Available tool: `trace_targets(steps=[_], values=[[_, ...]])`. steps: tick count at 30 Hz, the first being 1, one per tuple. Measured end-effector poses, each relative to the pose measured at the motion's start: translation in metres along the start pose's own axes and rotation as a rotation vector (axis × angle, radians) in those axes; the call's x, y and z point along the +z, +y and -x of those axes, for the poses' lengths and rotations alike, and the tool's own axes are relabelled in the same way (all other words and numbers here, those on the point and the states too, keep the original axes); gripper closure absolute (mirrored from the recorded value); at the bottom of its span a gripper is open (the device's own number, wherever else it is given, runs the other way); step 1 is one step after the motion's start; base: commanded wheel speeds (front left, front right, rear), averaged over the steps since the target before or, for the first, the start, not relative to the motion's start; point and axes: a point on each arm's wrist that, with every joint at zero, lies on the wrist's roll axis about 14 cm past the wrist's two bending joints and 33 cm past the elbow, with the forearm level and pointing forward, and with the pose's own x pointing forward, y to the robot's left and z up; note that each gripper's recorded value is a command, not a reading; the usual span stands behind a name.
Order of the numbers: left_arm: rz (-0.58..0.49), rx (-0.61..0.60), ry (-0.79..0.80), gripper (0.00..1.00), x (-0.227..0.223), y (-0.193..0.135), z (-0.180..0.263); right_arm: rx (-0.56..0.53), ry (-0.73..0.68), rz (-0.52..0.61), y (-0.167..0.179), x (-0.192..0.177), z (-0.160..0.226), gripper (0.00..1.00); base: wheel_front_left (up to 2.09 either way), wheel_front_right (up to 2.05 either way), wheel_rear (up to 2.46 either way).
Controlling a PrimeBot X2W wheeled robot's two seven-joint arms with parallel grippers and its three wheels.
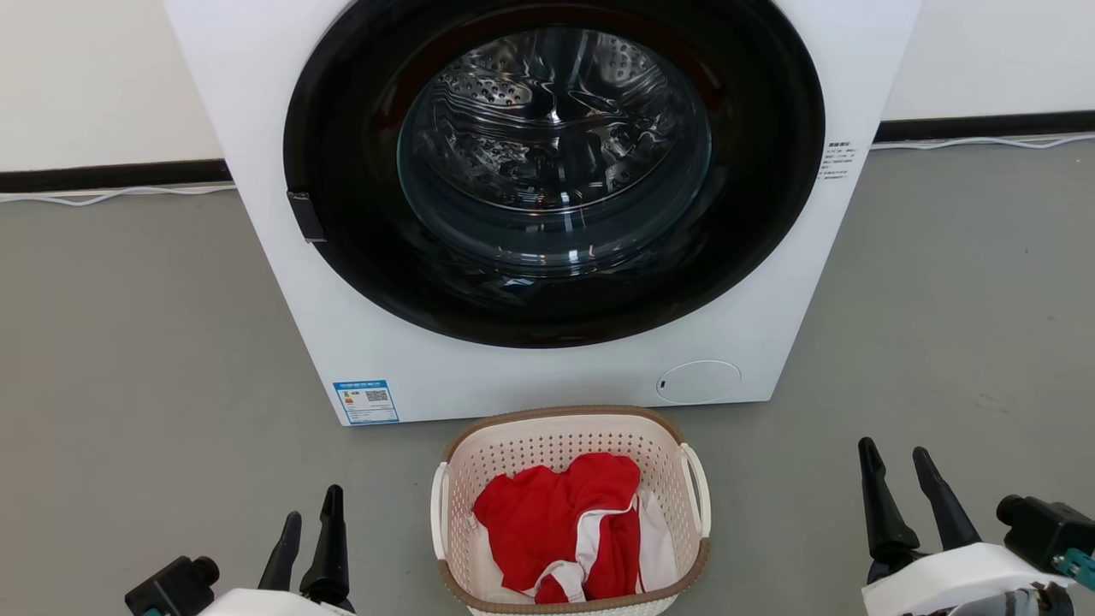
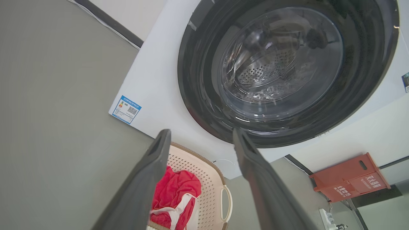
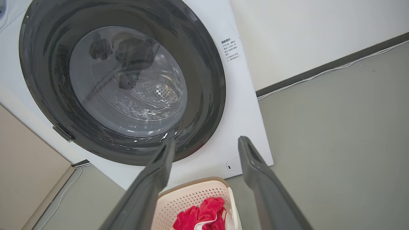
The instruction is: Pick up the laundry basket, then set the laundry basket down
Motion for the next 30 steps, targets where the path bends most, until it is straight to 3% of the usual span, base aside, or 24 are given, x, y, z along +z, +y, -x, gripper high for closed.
trace_targets(steps=[30], values=[[-0.333, -0.08, -0.046, 0.0, 0.002, -0.017, -0.001, 0.066, -0.039, 0.388, 0.009, 0.005, 0.004, 0.0, 0.0, 0.0, 0.0]])
